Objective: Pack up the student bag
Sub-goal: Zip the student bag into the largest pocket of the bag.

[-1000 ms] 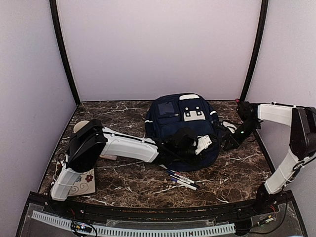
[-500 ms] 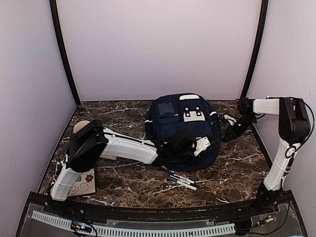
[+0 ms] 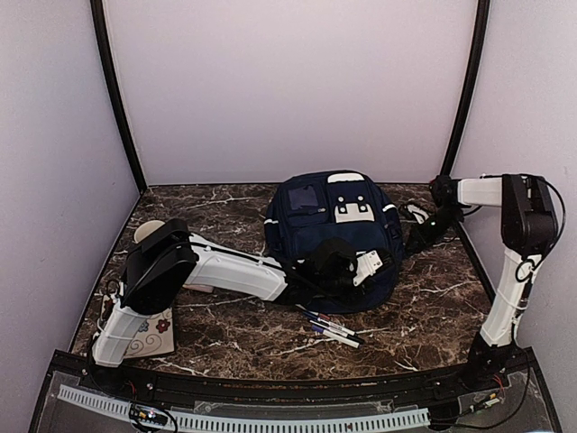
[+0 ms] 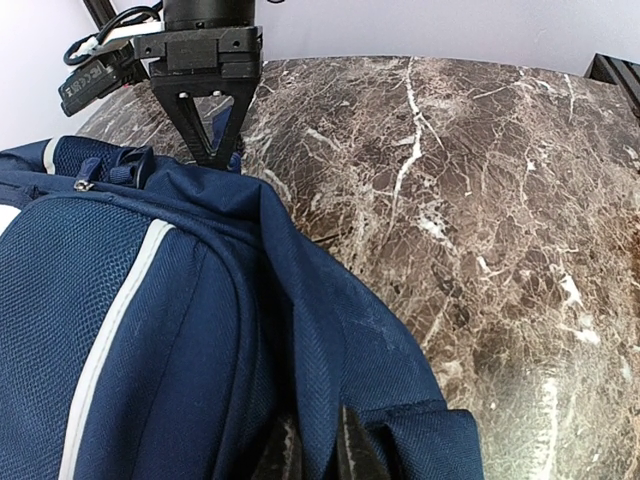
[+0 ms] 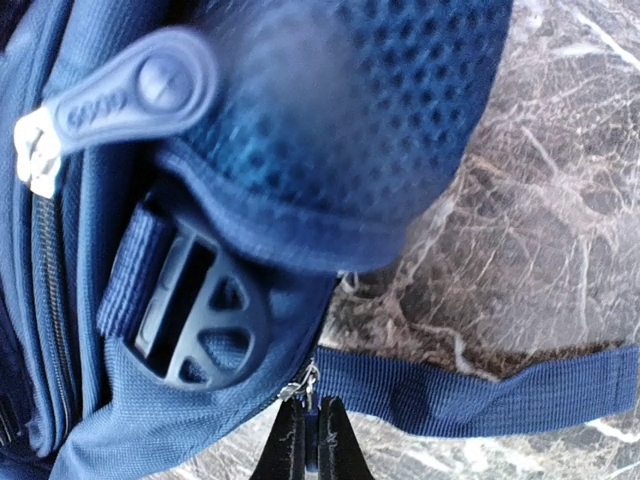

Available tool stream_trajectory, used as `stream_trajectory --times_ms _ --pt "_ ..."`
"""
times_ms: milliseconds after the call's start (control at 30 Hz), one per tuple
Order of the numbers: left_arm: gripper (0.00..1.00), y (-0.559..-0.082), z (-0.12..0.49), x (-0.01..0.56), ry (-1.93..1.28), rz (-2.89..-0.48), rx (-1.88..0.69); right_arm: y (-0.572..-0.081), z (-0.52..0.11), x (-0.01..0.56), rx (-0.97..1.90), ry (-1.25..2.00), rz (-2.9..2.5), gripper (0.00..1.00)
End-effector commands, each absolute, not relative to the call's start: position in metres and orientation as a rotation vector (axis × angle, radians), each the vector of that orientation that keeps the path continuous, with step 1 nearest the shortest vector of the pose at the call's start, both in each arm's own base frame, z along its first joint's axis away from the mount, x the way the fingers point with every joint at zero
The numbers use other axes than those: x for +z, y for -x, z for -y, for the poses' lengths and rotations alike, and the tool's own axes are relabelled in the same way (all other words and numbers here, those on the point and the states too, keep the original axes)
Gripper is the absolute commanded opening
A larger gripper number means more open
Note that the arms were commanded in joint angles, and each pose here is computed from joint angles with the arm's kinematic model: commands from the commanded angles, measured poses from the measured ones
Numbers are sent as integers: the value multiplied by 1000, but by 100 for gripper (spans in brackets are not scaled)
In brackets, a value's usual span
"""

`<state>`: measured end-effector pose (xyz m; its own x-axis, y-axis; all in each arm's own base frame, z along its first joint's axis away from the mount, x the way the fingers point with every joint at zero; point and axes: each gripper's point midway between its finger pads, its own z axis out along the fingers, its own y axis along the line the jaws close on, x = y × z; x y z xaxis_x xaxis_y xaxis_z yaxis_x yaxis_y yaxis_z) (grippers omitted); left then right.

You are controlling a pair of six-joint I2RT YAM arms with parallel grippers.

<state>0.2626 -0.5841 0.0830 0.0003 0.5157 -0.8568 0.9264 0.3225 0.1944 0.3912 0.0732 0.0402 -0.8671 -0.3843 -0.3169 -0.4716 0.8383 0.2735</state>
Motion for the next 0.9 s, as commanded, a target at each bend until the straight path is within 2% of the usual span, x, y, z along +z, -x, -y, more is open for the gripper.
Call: stream_trajectory --times_ms 0,400,467,533,633,733,867 --pt "0 -246 581 109 -1338 -1636 -614 -432 -47 45 366 541 -2709 0" --pt "4 -249 584 117 -1311 -1613 -620 -443 -41 55 299 502 -2673 3" --pt "7 -250 586 121 -1304 -1607 -621 -443 -40 61 295 498 -2659 7" --pt "9 -253 587 127 -1294 -1604 -615 -441 -40 70 288 497 -2645 15" --pt "18 -257 590 139 -1269 -1613 -607 -436 -40 92 278 487 -2621 25" --pt "32 -261 593 159 -1242 -1605 -606 -428 -41 116 276 484 -2587 29" --pt "42 -261 590 190 -1204 -1579 -625 -415 -49 150 317 513 -2522 33"
